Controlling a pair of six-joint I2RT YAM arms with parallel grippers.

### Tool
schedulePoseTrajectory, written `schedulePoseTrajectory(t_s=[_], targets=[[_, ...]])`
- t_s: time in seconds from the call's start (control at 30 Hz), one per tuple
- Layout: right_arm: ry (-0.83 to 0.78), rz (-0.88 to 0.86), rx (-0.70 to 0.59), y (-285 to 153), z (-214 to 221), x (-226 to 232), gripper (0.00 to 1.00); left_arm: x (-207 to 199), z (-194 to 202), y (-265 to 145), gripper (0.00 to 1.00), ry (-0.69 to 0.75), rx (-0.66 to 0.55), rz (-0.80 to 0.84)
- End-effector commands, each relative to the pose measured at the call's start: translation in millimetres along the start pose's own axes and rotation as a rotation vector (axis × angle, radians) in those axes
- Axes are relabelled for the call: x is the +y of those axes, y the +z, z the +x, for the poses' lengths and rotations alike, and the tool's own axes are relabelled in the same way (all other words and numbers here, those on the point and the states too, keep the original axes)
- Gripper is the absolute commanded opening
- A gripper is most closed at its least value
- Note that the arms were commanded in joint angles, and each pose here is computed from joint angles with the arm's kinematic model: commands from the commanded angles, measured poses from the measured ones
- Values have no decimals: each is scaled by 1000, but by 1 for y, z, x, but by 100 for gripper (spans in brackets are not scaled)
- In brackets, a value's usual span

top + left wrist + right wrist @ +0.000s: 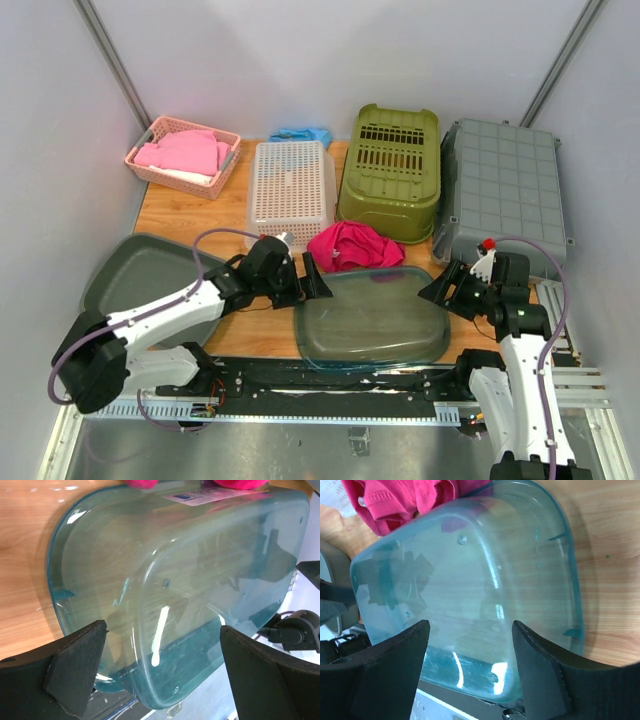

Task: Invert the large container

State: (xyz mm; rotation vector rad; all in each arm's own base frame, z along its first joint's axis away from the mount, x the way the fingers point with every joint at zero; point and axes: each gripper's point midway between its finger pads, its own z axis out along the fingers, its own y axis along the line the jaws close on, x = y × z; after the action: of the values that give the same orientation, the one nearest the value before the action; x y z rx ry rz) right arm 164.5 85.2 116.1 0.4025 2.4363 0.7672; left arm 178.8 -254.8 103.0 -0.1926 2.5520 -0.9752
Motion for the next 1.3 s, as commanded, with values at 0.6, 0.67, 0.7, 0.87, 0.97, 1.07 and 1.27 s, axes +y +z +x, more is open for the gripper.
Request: schedulePoseTrajectory(t_s=[0.6,0.67,0.7,0.87,0.97,1.07,1.27], targets=[[-27,109,-184,-43,-41,13,67,-78,-12,49,99,163,109,174],[-30,131,-208,-47,-48,13,67,-87,-9,55,99,177,131,196],[-30,141,-216,-49,-50,12,67,-92,-8,58,99,189,141,205],[-36,181,-285,-62,-63,13,67,-117,5,71,99,251,192,241],[-38,204,-311,-68,-68,12,67,-128,12,83,99,260,220,260],[-39,223,-328,-73,-71,11,67,-149,17,90,99,280,233,300],[-44,244,-361,-80,-77,10,67,-188,43,109,99,362,277,360]])
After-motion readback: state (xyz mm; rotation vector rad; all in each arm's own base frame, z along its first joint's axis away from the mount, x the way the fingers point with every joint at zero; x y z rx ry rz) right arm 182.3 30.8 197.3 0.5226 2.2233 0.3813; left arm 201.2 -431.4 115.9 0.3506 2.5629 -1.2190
